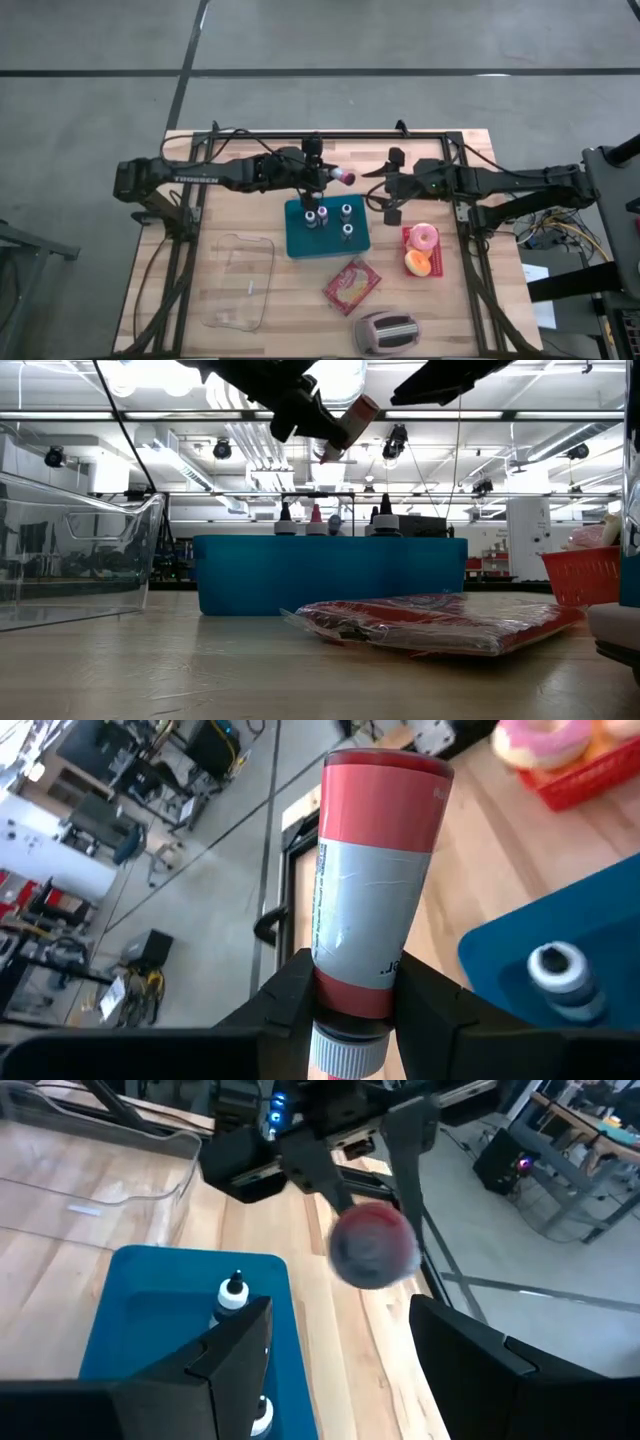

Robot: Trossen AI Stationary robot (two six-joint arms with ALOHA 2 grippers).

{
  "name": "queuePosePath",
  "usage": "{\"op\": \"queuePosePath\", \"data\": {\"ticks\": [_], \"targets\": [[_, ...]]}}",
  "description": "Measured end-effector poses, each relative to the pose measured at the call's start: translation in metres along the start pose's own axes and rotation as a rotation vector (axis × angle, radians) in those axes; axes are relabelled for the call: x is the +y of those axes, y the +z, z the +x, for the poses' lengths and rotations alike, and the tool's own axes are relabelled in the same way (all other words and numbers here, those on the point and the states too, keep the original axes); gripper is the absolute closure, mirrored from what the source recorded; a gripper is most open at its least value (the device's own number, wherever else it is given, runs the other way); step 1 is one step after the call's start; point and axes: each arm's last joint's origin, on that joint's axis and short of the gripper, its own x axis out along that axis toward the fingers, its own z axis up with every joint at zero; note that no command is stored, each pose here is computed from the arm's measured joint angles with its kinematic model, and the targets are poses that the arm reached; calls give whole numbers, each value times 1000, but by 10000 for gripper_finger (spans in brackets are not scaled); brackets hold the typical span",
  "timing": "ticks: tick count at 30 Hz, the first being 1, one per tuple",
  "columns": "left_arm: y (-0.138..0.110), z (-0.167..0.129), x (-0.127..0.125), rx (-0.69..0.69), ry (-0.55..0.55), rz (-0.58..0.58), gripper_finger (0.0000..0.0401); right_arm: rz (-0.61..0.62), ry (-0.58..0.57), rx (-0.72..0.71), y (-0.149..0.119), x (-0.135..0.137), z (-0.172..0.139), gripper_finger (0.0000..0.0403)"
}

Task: Pick & Place Food Item
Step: Put the pink food coloring bottle into the blue bin

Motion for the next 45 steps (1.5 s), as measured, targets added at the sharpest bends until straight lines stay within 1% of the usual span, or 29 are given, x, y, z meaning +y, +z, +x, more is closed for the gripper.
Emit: {"op": "queuePosePath", "data": {"ticks": [5,10,15,19,22,24,32,39,45], "targets": [[0,0,2,-24,-13,-6,307,0,3,-20,7,-1,2,170],[-1,1,2,-33,-24,-5,311,-18,13,3,10,0,12,170],[-2,1,3,-33,-28,-1,312,-43,16,32,19,1,23,170],[-3,1,4,-35,-30,14,312,-57,14,76,28,-2,30,170],[-3,2,4,-32,-26,15,312,-78,-20,154,35,-4,32,170],[-3,2,4,-32,-27,16,312,-85,-22,191,39,-6,32,170],[-3,2,4,-37,-26,16,312,-78,-66,261,54,-10,32,170],[-6,3,-1,-49,-66,35,312,-62,-95,286,56,-12,27,169],[-6,3,-1,-43,-59,30,312,-63,-89,329,51,-10,30,152]]}}
